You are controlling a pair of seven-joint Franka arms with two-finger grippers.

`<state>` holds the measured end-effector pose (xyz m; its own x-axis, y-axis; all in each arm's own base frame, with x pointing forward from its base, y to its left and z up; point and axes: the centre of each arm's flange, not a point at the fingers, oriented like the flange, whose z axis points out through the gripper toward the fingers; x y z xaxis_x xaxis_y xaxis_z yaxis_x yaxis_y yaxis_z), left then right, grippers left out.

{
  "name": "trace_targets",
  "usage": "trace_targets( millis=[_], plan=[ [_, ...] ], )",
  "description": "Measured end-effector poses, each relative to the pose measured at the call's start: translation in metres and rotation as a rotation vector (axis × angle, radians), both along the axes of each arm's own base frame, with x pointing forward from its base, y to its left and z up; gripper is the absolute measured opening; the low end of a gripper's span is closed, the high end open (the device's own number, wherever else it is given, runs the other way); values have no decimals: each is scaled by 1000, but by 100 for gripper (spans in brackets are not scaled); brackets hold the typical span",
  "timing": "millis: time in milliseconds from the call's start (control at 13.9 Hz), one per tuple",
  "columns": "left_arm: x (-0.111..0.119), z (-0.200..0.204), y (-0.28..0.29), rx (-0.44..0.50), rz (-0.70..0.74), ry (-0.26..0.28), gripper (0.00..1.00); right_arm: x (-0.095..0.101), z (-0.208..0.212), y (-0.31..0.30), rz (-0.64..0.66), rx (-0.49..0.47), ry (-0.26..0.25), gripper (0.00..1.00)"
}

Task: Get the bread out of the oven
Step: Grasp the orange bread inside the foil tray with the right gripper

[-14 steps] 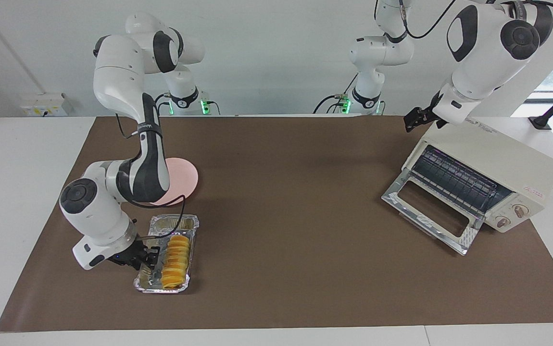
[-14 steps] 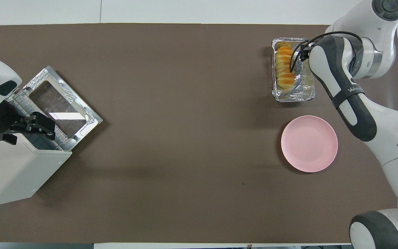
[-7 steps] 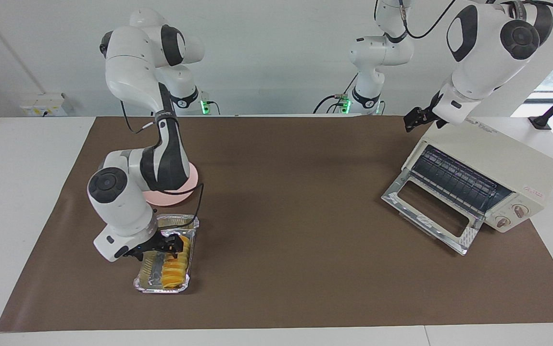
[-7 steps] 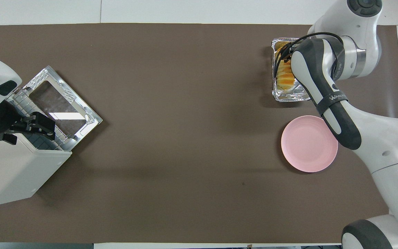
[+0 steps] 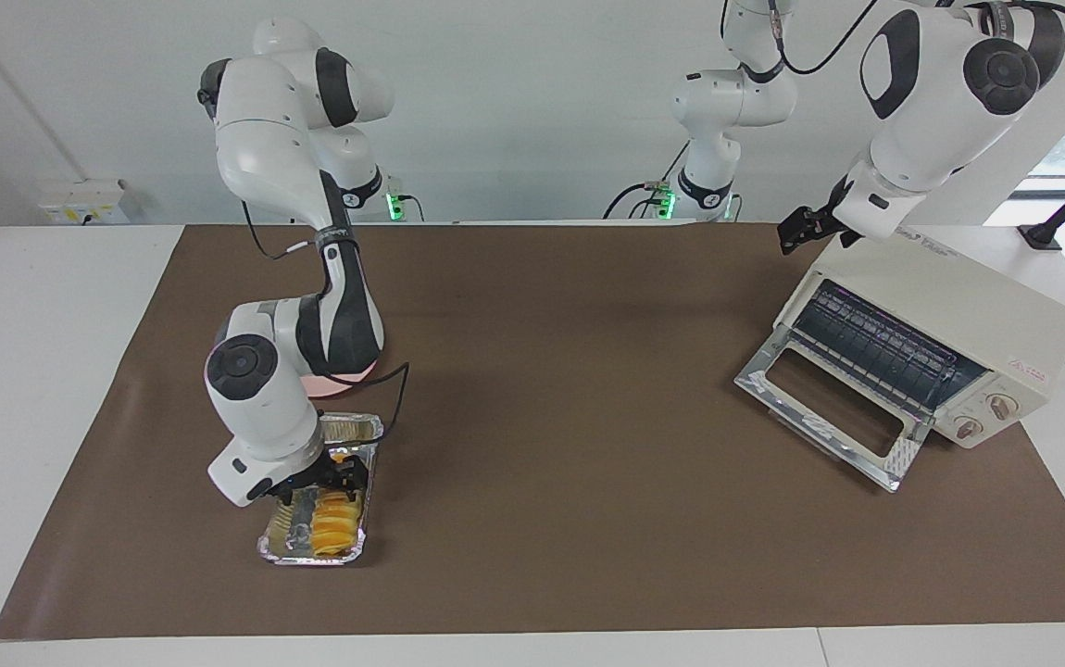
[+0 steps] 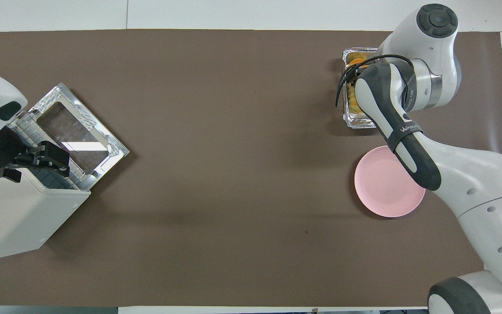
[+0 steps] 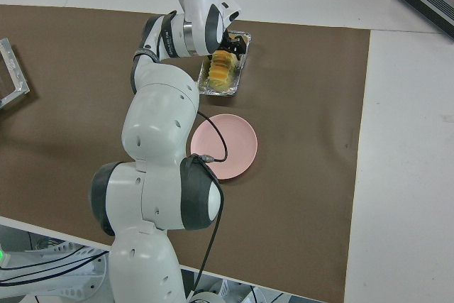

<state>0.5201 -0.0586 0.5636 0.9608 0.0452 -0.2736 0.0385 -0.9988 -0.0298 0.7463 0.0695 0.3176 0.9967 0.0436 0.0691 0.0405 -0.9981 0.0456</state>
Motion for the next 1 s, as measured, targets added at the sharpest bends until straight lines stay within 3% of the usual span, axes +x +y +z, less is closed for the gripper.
trace_targets(
  millis=[287,574,646,717,861,1004],
  plan=[
    [0,0,0,0,0,0,100,-2,-9,1,-38,5,-10,96],
    [0,0,0,0,0,0,100,-2,-6,2,-42,7,-16,52],
    [0,0,0,0,0,0,100,-2,-5,2,-42,8,-17,47],
    [0,0,0,0,0,0,100,-2,-5,2,-42,8,-18,33],
    [0,0,0,0,0,0,100,-1,-4,-1,-45,7,-19,20],
    [0,0,0,0,0,0,100,-1,-1,-5,-51,6,-19,15]
  ],
)
